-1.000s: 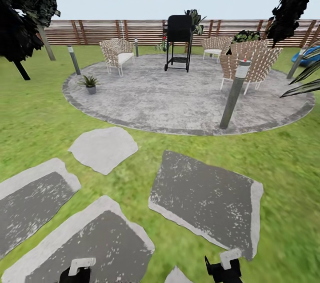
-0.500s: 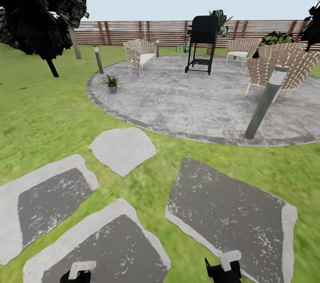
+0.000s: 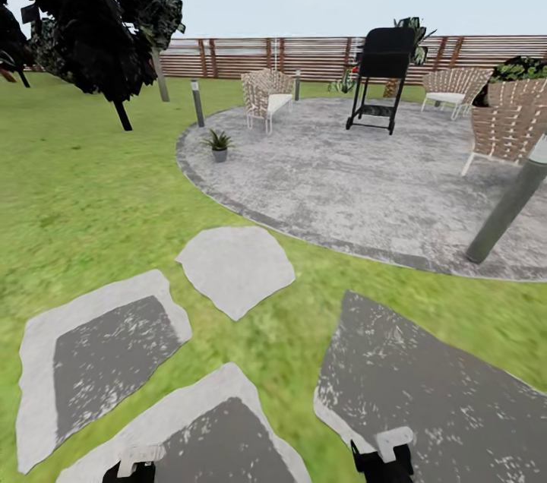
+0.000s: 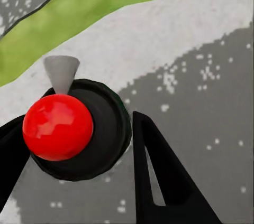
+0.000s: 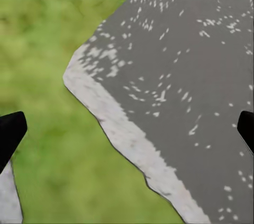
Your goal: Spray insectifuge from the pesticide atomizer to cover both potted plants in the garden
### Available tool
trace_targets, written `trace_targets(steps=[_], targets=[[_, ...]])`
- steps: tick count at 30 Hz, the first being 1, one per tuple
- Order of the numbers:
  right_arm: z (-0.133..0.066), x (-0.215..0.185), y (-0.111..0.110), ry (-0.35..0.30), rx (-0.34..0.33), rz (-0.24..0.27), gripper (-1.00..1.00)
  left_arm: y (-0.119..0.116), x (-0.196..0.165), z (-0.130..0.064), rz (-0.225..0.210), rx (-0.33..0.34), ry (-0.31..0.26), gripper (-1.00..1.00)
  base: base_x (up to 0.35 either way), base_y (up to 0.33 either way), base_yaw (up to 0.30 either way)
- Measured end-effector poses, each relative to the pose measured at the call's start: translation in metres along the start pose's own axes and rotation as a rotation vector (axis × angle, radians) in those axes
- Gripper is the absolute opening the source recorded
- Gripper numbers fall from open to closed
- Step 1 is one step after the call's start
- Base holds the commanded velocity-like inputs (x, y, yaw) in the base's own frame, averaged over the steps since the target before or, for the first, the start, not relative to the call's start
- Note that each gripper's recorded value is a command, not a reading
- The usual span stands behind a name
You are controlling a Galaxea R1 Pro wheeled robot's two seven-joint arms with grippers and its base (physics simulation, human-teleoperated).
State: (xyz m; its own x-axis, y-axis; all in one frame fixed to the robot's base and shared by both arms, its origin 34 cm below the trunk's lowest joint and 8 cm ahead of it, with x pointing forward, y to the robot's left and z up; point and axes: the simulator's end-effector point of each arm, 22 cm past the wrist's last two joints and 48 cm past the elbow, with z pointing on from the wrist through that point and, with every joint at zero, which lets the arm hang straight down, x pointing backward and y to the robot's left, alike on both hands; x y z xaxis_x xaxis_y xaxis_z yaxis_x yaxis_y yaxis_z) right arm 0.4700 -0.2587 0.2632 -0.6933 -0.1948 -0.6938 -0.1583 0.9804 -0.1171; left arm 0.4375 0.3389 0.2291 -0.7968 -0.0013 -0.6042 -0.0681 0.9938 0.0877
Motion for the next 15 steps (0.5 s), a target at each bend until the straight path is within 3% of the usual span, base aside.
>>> trace_targets(steps=[7, 15], targets=[[-0.004, -0.02, -0.005, -0.112, 0.005, -0.002, 1.0, 0.0, -0.003, 0.0, 0.0, -0.001, -0.005, -1.0, 0.32, 0.132, 0.081], [-0.007, -0.009, 0.001, -0.109, -0.005, 0.003, 1.0, 0.002, -0.002, -0.001, 0.003, -0.002, -0.005, -1.0, 0.321, 0.132, 0.004]])
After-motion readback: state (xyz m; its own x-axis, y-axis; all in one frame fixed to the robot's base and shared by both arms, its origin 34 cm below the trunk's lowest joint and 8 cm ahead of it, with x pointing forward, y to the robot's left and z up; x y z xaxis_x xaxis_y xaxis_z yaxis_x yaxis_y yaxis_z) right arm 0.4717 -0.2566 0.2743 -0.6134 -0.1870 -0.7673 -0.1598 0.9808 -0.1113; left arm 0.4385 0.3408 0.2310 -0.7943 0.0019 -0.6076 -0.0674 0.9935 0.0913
